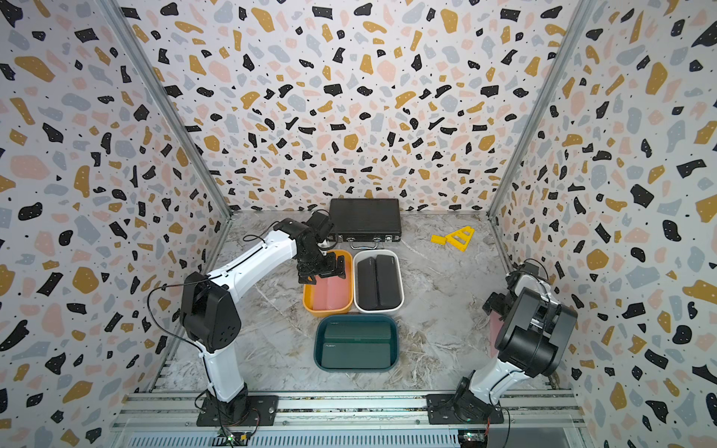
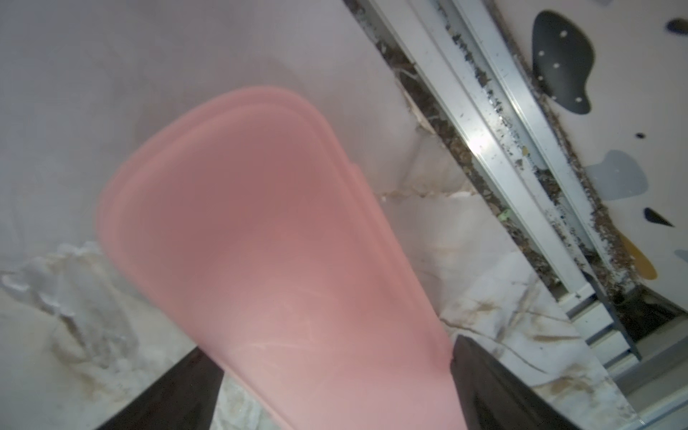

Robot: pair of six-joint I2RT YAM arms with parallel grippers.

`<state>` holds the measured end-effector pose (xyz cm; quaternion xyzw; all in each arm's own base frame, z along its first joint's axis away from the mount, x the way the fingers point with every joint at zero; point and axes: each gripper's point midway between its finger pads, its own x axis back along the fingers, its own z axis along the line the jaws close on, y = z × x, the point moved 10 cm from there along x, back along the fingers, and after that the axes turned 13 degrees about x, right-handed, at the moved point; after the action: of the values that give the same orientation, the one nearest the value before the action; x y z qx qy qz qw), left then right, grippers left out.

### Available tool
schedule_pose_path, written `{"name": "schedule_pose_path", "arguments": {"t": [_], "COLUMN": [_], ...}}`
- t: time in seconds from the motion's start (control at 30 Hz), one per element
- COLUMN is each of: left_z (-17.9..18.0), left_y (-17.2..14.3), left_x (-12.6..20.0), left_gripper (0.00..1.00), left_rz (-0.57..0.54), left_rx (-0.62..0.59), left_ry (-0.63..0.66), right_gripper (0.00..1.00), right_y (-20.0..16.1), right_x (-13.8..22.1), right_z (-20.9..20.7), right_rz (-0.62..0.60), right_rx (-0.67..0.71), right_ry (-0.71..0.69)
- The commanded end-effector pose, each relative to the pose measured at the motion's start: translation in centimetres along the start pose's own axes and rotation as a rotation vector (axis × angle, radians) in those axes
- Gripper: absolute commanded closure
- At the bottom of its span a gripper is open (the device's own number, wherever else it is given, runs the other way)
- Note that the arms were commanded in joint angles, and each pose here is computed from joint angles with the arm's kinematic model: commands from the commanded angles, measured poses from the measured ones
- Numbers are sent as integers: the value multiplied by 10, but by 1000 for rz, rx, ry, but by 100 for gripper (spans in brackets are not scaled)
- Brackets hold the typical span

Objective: Place the pencil cases by color into the storage box
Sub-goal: Adjust the pencil case at the center of the board.

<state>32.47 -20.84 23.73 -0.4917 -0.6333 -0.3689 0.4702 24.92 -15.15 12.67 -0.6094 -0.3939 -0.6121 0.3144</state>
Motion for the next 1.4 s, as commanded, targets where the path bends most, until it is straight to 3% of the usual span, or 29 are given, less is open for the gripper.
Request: {"name": "schedule_pose_path", "arguments": {"t": [0.0,0.37,1.37], "left_z": [-3,-2,7], "left_y": [1,1,-11], "left_x": [2,-3,-5], "left_gripper": [0,0,0], "left_rz": [0,5,-2], "left_rx": [-1,-2,-53], "left_ry": [10,13,-70], "right_gripper": [1,2,1], "right_y": [-5,0,-6], "right_x": [-21,-12,-13], "right_z": [21,63,84], "right_rz": [60,63,135], "right_rx": [-11,152,317], "right_ry": [245,311,165]}}
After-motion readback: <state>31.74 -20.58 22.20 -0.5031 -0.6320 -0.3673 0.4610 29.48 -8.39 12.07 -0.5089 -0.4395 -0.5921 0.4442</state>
